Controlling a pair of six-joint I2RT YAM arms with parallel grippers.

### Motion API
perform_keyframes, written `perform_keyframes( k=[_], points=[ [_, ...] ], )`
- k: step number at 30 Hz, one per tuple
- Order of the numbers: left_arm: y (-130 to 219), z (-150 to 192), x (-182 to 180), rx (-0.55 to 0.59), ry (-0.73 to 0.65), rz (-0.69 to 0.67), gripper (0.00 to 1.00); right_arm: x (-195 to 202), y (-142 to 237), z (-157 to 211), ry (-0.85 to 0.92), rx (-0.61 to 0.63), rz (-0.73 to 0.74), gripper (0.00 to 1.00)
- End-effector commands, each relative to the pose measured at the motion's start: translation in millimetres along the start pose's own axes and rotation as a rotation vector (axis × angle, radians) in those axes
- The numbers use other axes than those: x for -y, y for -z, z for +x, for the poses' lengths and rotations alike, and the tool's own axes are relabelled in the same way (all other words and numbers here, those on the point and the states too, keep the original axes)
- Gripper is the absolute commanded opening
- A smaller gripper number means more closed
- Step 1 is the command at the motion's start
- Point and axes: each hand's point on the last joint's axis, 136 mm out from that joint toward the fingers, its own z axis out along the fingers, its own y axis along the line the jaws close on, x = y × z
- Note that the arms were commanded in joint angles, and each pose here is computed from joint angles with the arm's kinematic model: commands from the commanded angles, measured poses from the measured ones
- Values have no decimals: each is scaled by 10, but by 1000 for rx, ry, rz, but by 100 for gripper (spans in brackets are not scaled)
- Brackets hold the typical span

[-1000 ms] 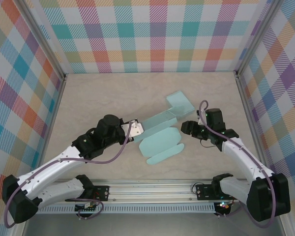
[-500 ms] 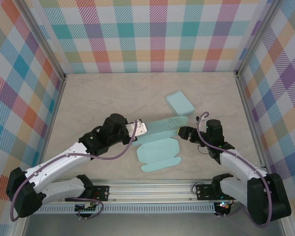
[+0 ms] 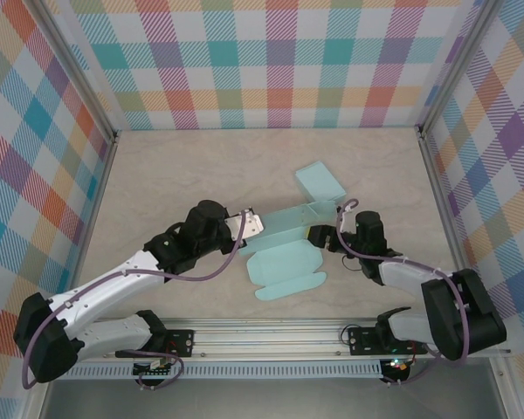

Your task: Fold the paper box

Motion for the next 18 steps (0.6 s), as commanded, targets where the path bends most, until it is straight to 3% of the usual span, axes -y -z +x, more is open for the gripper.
perform_keyframes(
  k=[1, 7, 18],
  points=[
    [0, -158, -90, 41, 11, -36, 0, -239, -39, -173, 44, 39, -87, 62],
    [-90, -114, -60, 17, 12, -26, 0, -323, -21, -253, 63, 59, -95, 58],
    [-283, -154, -97, 18, 20, -46, 0, -348, -78, -268, 33, 64, -79, 39]
  ],
)
